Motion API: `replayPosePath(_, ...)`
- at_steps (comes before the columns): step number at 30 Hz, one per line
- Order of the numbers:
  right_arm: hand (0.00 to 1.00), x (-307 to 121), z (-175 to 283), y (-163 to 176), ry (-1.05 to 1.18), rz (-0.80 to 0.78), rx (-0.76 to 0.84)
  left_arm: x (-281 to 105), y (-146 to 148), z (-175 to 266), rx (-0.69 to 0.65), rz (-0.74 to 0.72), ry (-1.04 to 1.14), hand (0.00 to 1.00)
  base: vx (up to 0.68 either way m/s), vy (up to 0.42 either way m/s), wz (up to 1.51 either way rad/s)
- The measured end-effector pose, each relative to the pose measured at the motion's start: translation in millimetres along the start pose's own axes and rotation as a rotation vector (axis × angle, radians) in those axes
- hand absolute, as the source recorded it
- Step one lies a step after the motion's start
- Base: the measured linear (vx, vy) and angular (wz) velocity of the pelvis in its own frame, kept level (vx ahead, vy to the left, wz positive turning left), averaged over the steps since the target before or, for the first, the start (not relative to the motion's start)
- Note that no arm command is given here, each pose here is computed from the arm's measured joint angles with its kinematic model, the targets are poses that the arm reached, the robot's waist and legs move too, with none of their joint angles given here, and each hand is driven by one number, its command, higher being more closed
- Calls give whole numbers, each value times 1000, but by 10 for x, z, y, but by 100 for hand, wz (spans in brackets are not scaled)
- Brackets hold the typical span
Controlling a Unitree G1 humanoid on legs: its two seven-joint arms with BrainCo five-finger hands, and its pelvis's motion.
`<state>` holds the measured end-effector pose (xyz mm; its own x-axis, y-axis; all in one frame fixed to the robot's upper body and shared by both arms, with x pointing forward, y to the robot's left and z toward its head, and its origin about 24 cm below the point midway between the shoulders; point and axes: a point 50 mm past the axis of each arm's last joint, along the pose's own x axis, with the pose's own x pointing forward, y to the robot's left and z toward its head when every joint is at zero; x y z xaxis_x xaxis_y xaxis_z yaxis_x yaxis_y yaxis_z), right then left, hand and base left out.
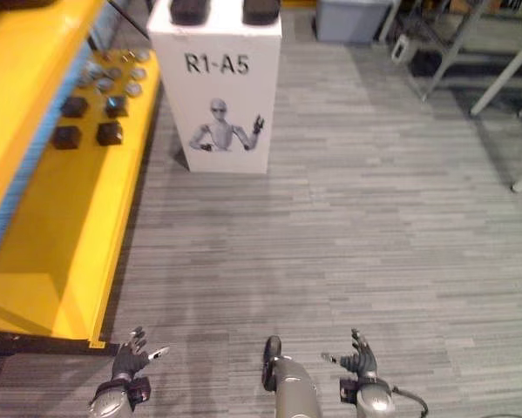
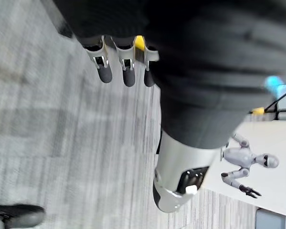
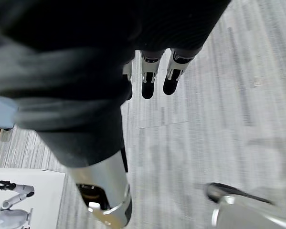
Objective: Walk over and take plastic housings, then place them on the shelf
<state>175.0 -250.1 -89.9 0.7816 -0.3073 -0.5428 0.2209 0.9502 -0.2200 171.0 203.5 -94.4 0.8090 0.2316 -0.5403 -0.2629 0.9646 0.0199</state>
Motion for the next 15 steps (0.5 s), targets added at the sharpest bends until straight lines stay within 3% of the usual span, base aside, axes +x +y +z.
replayPosePath(7, 0, -67, -46, 165, 2, 42, 35, -88, -16, -138, -21, 1, 39, 0, 561, -231, -8)
replayPosePath(15, 0, -32, -115, 135, 47, 0, 62, -105, -10, -165, -35, 17, 48, 0, 456, 126, -34)
